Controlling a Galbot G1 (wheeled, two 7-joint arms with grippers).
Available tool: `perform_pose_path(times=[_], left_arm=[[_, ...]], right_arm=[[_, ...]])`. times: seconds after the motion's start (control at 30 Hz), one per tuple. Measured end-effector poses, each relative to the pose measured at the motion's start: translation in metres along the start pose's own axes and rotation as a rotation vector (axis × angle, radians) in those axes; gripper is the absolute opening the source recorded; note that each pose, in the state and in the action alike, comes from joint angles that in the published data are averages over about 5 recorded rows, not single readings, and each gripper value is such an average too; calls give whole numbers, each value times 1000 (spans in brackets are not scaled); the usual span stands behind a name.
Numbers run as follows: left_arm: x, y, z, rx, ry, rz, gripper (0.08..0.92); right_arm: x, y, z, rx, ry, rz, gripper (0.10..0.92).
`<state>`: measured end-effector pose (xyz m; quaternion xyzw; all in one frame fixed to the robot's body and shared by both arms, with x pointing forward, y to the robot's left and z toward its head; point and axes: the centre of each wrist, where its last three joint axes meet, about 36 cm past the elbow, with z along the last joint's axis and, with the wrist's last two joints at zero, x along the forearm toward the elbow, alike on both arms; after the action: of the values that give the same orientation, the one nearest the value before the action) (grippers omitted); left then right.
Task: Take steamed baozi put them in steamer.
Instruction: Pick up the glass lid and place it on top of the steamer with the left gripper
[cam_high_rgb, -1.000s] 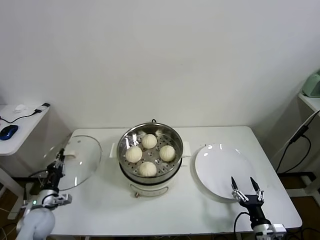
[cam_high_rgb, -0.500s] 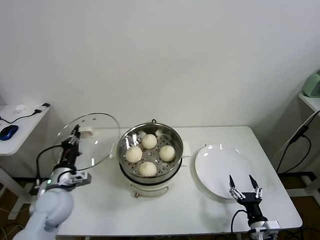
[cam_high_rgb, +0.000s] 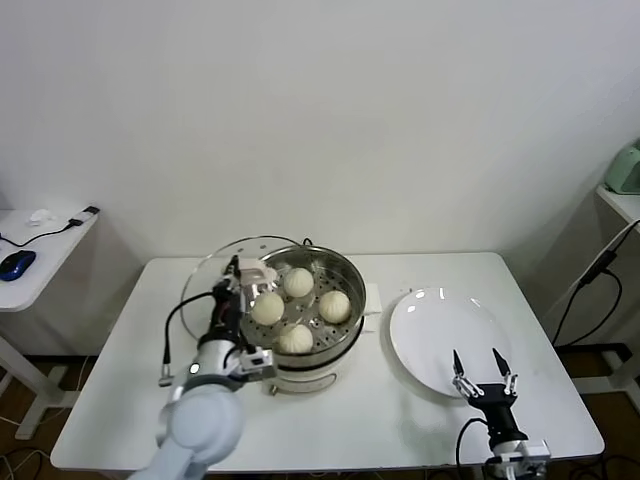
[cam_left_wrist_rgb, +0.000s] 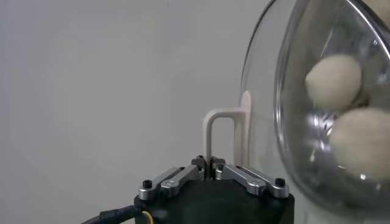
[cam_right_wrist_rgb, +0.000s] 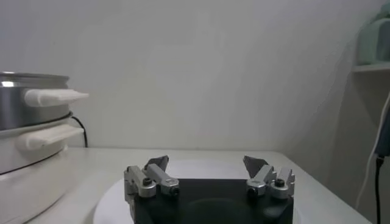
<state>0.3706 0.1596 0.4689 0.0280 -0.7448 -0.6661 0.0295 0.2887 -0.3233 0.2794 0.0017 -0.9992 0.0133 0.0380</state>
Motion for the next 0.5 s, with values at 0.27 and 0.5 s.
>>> perform_pose_path(times=[0.27,0.5], left_arm=[[7,-6,-59,18,-11,14,139],[2,-16,-90,16,-3,23,139]], right_arm=[[5,1,7,-1,1,12,823],[9,1,11,0,-5,33,823]])
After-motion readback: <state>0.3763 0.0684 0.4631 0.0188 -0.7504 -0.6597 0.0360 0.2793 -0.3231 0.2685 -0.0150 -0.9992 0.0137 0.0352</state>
